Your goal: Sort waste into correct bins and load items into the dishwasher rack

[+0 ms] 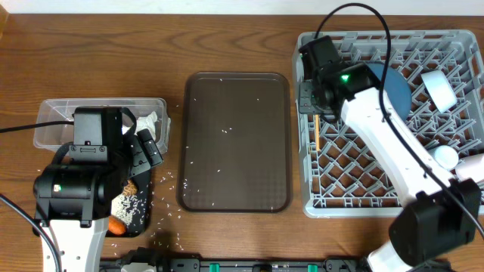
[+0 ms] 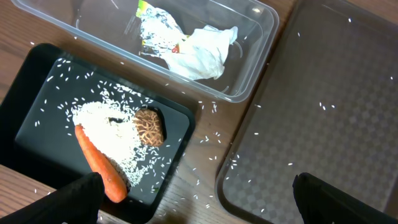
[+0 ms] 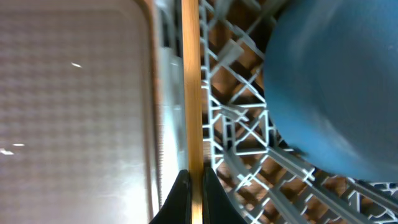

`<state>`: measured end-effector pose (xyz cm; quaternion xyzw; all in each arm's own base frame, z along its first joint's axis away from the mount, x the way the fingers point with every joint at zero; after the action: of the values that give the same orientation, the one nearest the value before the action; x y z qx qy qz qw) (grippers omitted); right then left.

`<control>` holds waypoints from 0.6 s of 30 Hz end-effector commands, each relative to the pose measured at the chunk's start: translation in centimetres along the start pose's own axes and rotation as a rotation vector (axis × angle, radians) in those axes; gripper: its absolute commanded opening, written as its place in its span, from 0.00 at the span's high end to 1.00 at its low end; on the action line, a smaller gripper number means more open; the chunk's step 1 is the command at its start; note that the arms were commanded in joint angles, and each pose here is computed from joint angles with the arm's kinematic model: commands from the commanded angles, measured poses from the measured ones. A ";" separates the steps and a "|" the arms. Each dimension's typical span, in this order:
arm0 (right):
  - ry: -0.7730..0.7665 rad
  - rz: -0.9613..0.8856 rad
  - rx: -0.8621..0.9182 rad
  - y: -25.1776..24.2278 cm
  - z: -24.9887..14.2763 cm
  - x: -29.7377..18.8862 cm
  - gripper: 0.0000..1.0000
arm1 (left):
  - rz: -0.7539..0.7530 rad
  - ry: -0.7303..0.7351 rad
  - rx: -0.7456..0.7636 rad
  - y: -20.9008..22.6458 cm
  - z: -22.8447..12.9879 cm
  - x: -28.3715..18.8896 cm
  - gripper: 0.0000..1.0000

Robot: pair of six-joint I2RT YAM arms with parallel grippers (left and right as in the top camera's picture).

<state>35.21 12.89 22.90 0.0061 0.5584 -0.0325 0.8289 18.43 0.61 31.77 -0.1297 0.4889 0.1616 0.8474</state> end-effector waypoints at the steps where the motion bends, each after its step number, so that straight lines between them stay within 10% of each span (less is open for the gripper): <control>1: 0.062 0.000 -0.050 -0.1 -0.5 1.9 0.99 | 0.009 -0.013 0.008 0.1 0.2 -0.2 0.02; 4: 0.073 -0.004 -0.060 0.2 -0.5 2.8 0.92 | 0.009 -0.014 0.008 0.1 0.2 -0.2 0.02; 7: 0.067 0.021 -0.086 0.4 -0.3 2.8 0.59 | 0.009 -0.014 0.008 0.1 0.2 -0.2 0.02; 18: -0.101 0.265 -0.103 -0.2 -2.6 -9.7 0.34 | 0.009 -0.013 0.008 0.1 0.2 -0.2 0.02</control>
<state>32.07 13.00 26.56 0.0178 0.5535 0.0565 0.8307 18.42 0.61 31.77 -0.1296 0.4890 0.1616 0.8473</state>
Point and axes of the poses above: each gripper's point midway between its finger pads, its own x axis out along the fingers, its own y axis along the line the jaws close on, z = x × y, the point moved 9 cm from there along -x, back along the fingers
